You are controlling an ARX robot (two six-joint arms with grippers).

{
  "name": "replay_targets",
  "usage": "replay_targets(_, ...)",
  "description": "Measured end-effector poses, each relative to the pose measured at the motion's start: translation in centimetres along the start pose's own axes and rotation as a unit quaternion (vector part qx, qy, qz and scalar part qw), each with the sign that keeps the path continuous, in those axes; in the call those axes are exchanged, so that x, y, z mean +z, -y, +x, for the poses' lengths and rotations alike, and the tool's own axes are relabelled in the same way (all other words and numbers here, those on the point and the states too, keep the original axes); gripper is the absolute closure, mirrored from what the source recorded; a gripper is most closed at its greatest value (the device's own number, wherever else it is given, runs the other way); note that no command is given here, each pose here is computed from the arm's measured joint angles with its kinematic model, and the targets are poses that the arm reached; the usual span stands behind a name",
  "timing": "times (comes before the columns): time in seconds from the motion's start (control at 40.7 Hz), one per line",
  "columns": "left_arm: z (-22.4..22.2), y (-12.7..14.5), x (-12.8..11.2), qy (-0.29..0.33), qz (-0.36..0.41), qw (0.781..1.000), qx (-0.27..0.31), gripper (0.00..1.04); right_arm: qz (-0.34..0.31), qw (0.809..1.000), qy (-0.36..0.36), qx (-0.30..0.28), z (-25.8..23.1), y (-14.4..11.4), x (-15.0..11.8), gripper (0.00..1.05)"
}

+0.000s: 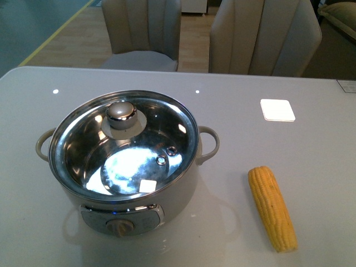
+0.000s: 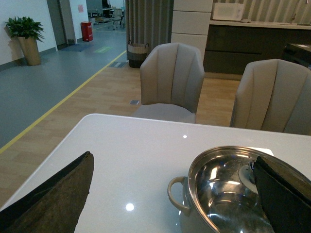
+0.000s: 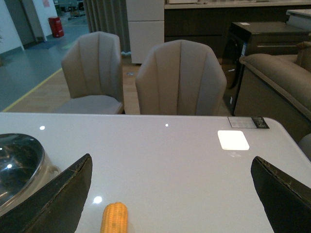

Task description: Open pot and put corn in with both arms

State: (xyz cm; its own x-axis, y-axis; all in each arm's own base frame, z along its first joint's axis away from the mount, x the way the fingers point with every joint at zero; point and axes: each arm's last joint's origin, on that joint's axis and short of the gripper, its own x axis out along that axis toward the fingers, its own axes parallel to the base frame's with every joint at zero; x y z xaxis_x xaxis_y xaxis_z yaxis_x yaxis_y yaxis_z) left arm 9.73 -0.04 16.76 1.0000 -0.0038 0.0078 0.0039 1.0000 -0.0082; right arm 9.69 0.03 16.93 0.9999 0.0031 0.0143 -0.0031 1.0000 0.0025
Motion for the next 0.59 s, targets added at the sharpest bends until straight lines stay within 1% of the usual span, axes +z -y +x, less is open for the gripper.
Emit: replay_targets(0.59, 0.0, 0.0, 0.0, 0.0, 0.0, 1.0, 0.0, 0.07, 0.0, 1.0, 0.0, 0.0, 0.0, 0.0, 0.0, 0.09)
